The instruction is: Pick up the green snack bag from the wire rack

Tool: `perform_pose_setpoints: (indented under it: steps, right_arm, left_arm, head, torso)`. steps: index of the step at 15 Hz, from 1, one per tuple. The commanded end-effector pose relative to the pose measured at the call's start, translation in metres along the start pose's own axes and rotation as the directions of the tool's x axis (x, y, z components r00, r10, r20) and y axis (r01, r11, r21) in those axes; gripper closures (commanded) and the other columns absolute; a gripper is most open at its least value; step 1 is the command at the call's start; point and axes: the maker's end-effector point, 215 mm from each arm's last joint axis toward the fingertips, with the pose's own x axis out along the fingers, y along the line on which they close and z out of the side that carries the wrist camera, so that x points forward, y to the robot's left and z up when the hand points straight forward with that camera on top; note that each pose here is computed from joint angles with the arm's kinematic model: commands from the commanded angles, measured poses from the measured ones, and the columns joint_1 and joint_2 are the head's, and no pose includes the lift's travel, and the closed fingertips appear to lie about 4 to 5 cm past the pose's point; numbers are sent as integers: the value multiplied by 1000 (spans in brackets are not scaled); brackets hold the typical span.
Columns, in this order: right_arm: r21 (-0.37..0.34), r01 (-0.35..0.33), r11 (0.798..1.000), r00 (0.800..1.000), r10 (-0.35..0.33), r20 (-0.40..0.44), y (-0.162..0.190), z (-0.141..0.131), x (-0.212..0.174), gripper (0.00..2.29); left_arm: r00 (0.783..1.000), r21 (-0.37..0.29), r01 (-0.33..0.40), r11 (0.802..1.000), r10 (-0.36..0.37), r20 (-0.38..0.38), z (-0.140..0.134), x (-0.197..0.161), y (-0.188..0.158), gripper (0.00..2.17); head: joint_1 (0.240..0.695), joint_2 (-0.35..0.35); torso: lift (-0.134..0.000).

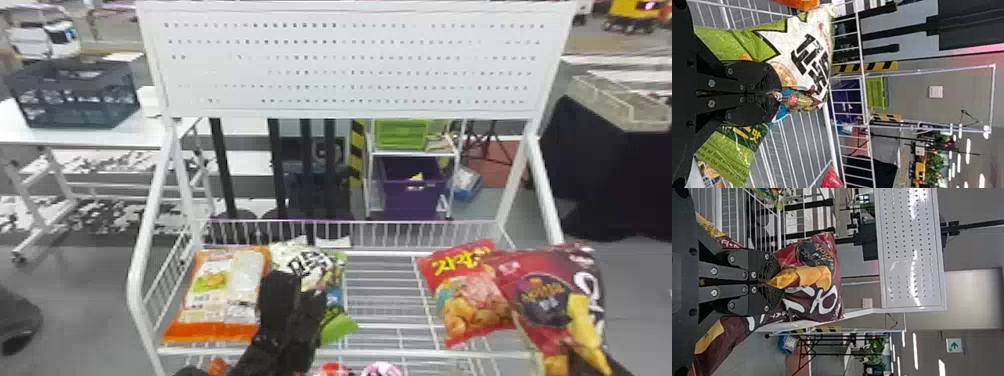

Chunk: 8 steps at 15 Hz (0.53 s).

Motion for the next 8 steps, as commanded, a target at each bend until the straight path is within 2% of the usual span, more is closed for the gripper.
perform_pose_setpoints:
  steps: [1,4,8]
  right_arm:
    - [1,1,1000,1000,-1,0,0,0,1,2182]
    - [1,-2,1000,1000,2,1,0,0,1,2182]
    - [1,-2,1000,1000,2,3,0,0,2,2182]
  left_arm:
    - [998,-14,0,1000,1,69,28,-30,3,2000]
    - [993,-18,-26,1000,28,116,39,-77,24,2000]
    - [989,-43,-64,997,69,129,26,-140,51,2000]
  head:
    - [499,0]
    - [499,0]
    - [499,0]
  torso:
    - [0]
    - [0]
    - [0]
